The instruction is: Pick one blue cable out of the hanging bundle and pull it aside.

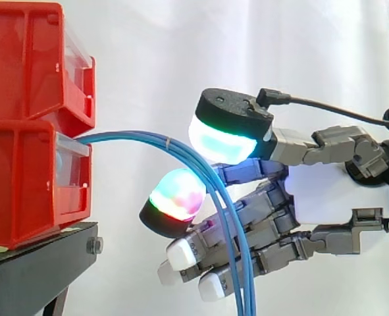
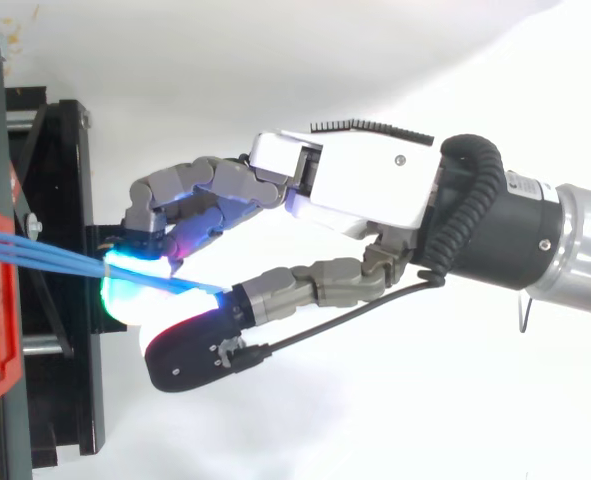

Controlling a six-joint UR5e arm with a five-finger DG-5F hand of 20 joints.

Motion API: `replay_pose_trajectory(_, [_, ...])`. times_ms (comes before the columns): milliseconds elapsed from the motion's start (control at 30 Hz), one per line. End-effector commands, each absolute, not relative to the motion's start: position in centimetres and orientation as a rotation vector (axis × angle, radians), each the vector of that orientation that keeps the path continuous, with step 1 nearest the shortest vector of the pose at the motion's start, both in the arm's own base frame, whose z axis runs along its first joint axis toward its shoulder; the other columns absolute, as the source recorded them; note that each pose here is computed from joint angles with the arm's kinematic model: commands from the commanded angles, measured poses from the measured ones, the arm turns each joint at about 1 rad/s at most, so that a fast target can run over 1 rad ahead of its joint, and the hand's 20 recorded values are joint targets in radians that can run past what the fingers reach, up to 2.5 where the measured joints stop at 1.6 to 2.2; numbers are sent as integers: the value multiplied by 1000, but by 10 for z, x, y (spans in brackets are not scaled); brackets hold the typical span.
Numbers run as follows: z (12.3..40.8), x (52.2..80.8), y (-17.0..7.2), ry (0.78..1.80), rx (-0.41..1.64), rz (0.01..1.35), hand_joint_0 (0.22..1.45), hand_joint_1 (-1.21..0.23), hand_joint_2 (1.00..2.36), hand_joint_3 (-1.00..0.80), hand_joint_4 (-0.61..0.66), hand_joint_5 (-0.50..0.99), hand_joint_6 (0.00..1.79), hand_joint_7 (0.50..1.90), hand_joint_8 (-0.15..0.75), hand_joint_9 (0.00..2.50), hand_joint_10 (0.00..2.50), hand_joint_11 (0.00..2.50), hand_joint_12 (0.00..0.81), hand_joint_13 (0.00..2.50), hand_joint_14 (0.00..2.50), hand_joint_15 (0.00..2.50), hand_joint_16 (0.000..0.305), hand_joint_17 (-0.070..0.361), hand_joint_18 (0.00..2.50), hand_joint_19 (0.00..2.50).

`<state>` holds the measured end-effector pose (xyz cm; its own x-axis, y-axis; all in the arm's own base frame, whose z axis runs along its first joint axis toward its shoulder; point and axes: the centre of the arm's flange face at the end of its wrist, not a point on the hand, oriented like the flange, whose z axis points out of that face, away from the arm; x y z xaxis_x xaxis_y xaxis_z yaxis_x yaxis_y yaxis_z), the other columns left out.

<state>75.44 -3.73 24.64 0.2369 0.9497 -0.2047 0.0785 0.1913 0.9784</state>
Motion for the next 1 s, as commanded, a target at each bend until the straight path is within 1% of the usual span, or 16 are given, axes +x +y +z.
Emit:
replay_pose_trajectory(0, [250,755,-39,1158,1211,853,505,-557,1004,-447,183,-76,580,1165,320,849,12,354,387,515,7,191,54,121,540,397])
replay_pose_trajectory(67, [254,756,-41,1163,1215,847,510,-534,1003,-458,184,-72,565,1200,320,863,12,360,387,528,7,198,53,120,546,406])
replay_pose_trajectory(200, [260,756,-42,1181,1227,830,510,-471,1001,-478,188,-68,551,1224,319,871,12,357,386,542,7,206,53,120,560,423])
replay_pose_trajectory(367, [260,756,-45,1177,1229,828,509,-473,1002,-478,183,-64,519,1276,322,877,12,356,386,548,8,211,53,120,571,423])
replay_pose_trajectory(467, [259,755,-47,1181,1233,821,516,-525,1003,-467,181,-64,518,1283,324,874,12,361,383,554,8,210,53,119,579,430])
replay_pose_trajectory(500, [259,755,-47,1182,1234,820,516,-535,1003,-458,173,-66,530,1271,322,876,15,361,384,560,9,210,53,119,585,430])
replay_pose_trajectory(533, [260,754,-48,1183,1235,817,520,-549,1004,-448,170,-69,569,1207,320,877,12,356,384,562,8,214,52,118,586,430])
replay_pose_trajectory(567, [259,754,-49,1183,1237,815,529,-584,1007,-419,155,-73,592,1192,318,877,12,364,379,566,8,213,52,116,589,431])
replay_pose_trajectory(600, [259,754,-49,1183,1237,815,539,-605,1009,-385,149,-81,634,1136,316,877,13,368,377,565,10,216,51,115,593,423])
replay_pose_trajectory(733, [260,755,-50,1178,1234,819,555,-640,1016,-286,126,-104,730,1035,317,872,13,371,374,568,9,214,50,113,600,426])
replay_pose_trajectory(767, [260,755,-50,1178,1234,819,554,-643,1017,-259,129,-108,752,1011,318,871,13,377,373,568,8,211,50,113,601,426])
replay_pose_trajectory(833, [261,755,-50,1176,1232,822,552,-659,1018,-225,115,-111,761,1021,319,866,13,385,374,566,8,216,50,114,602,433])
replay_pose_trajectory(867, [261,755,-51,1178,1235,822,551,-679,1020,-190,104,-116,772,1052,318,858,13,389,375,565,8,215,51,114,604,432])
replay_pose_trajectory(900, [262,756,-52,1175,1235,822,552,-714,1019,-171,110,-129,806,1017,322,847,15,381,377,565,8,214,51,114,606,434])
replay_pose_trajectory(933, [266,756,-54,1167,1238,826,557,-750,1021,-159,110,-154,865,889,320,840,13,395,377,565,8,219,50,114,609,428])
replay_pose_trajectory(967, [265,756,-55,1168,1241,824,571,-796,1021,-154,89,-163,873,916,309,809,15,404,375,560,8,214,50,113,609,425])
